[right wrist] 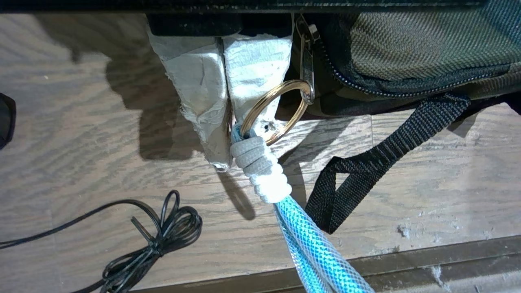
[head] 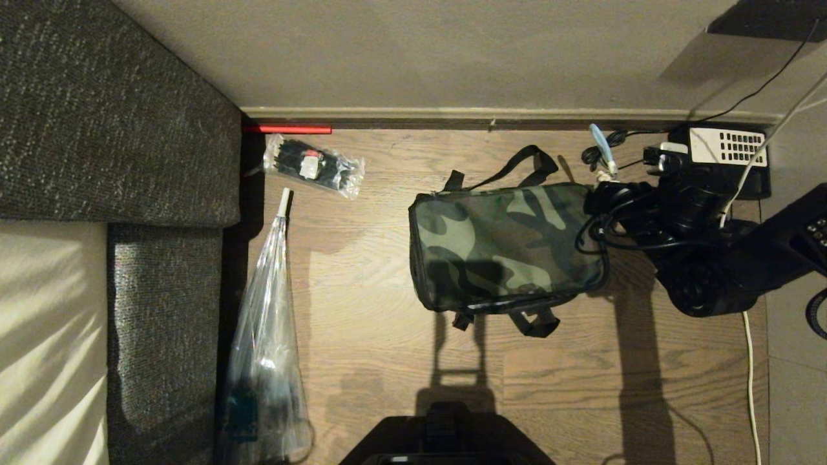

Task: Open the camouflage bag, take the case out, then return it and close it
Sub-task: Open the top of the storage box

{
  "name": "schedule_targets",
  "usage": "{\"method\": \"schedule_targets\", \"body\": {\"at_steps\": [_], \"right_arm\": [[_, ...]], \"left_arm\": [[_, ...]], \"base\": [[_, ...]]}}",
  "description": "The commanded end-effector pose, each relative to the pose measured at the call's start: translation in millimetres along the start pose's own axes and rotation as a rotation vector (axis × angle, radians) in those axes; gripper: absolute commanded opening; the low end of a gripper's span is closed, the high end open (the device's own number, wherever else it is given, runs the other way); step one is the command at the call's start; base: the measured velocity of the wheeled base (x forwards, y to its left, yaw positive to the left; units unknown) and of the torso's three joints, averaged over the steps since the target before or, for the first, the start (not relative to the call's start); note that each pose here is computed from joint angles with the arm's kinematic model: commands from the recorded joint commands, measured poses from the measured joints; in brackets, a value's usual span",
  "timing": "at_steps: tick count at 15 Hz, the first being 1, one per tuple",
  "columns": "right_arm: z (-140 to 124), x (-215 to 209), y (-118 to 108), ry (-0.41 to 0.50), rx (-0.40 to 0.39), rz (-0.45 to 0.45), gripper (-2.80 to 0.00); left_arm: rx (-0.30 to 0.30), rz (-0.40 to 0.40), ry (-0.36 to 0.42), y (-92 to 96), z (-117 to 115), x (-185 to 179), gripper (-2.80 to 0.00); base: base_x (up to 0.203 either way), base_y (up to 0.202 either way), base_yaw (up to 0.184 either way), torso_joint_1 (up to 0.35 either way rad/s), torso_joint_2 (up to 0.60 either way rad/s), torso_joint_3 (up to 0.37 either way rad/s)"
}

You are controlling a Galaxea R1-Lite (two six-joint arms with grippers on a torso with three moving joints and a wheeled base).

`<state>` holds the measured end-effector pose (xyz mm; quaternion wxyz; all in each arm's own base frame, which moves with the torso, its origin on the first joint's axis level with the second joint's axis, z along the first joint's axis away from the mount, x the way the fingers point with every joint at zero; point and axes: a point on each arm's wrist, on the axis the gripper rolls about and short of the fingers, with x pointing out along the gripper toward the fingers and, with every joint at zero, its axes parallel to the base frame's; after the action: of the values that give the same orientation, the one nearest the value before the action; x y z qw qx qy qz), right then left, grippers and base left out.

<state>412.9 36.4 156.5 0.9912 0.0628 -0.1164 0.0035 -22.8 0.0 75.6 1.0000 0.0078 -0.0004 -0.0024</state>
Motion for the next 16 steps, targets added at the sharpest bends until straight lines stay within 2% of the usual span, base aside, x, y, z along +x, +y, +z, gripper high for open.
{"method": "schedule_targets", "body": {"at_steps": [1, 16], "right_arm": [[2.7, 3.6, 0.2, -0.023, 0.002, 0.005, -2.8], [7.2, 7.3, 2.6, -0.049, 0.0, 0.021, -2.8]], "left_arm": [[0.0, 0.001, -0.001, 0.0, 0.0, 0.0, -2.8], [0.0, 0.0, -0.001, 0.0, 0.0, 0.0, -2.8]], "base": [[0.0, 0.0, 0.0, 0.0, 0.0, 0.0], [0.0, 0.0, 0.0, 0.0, 0.0, 0.0]]}}
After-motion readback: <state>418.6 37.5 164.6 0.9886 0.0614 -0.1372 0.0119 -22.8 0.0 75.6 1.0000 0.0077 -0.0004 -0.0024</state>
